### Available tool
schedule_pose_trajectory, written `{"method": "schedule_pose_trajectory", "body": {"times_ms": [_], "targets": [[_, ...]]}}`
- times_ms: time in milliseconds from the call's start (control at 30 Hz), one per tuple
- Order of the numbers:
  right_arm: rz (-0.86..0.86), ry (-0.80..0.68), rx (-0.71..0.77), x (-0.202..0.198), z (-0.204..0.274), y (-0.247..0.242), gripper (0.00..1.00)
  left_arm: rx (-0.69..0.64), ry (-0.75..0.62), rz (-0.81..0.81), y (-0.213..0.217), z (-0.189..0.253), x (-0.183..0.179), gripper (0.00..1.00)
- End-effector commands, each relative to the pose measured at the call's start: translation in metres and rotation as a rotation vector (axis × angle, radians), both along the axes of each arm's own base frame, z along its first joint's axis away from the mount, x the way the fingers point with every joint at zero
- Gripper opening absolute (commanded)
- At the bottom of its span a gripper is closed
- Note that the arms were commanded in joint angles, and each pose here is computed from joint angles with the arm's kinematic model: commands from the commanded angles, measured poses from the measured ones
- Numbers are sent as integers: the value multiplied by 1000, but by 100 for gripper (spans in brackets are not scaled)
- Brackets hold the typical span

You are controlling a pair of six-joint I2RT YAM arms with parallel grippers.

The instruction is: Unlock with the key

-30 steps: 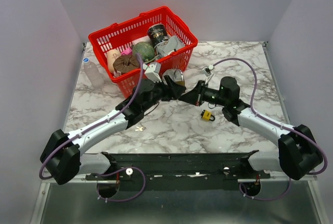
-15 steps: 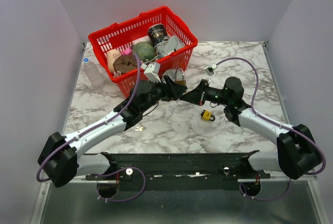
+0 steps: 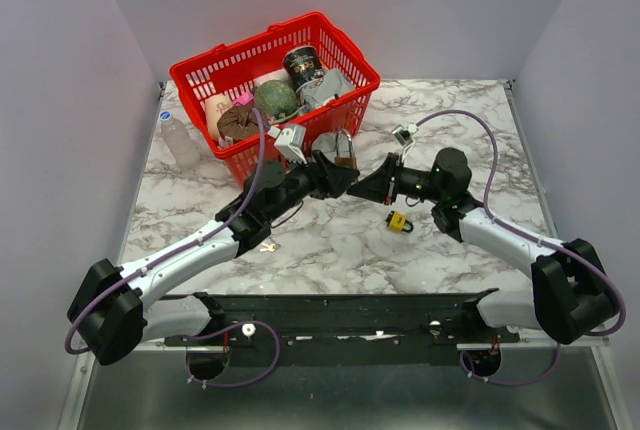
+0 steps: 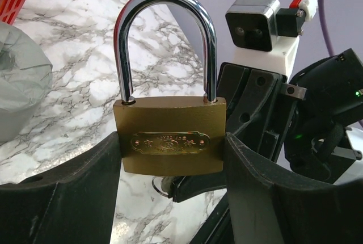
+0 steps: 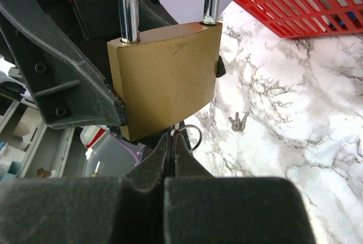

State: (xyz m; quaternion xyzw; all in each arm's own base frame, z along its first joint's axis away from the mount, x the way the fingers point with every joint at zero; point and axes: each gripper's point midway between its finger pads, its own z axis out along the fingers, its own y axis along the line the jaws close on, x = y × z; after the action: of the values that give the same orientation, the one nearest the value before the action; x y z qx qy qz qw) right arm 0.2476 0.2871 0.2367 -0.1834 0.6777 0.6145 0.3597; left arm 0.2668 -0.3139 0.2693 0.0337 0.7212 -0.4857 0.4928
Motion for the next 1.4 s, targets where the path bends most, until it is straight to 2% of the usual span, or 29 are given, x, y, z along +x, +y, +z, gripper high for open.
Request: {"method": "schedule_pose_trajectory", "body": {"times_ms": [0, 33, 100, 133, 233, 300, 367, 433, 533, 567, 800, 967, 1133, 1367], "targets": [[-141, -189, 0, 25, 34, -17, 8, 77, 15, -50, -4, -8, -14, 0], [-159, -179, -48, 27, 23, -20, 20, 99, 23, -30, -2, -10, -11, 0], [-178, -194, -78, 23, 23, -26, 37, 145, 30, 8, 6, -13, -6, 0], [-191, -175, -118, 22, 12, -30, 53, 161, 20, 43, 12, -12, 0, 0], [-209, -179, -160, 11, 6, -39, 67, 186, -4, 84, 22, -8, 6, 0], [-219, -213, -167, 3, 14, -45, 73, 190, -22, 83, 26, -2, 5, 0], [-243, -247, -205, 0, 19, -52, 78, 193, -62, 9, 22, 4, -3, 0], [-251, -340, -229, -5, 41, -58, 81, 199, -92, -61, 19, 5, -11, 0], [-223, -454, -255, -14, 61, -62, 82, 174, -173, -270, 15, 11, -39, 0], [-209, -493, -247, -16, 72, -61, 82, 150, -202, -383, 14, 16, -55, 0], [-31, -610, -204, -26, 99, -31, 82, 99, -229, -738, 14, 11, -108, 0], [87, -673, -180, -41, 108, -1, 82, 89, -237, -793, 15, 12, -114, 0], [188, -609, -203, -50, 87, 11, 82, 87, -238, -806, 16, 12, -117, 0], [202, -549, -265, -58, 68, 3, 81, 82, -244, -803, 17, 13, -117, 0]]}}
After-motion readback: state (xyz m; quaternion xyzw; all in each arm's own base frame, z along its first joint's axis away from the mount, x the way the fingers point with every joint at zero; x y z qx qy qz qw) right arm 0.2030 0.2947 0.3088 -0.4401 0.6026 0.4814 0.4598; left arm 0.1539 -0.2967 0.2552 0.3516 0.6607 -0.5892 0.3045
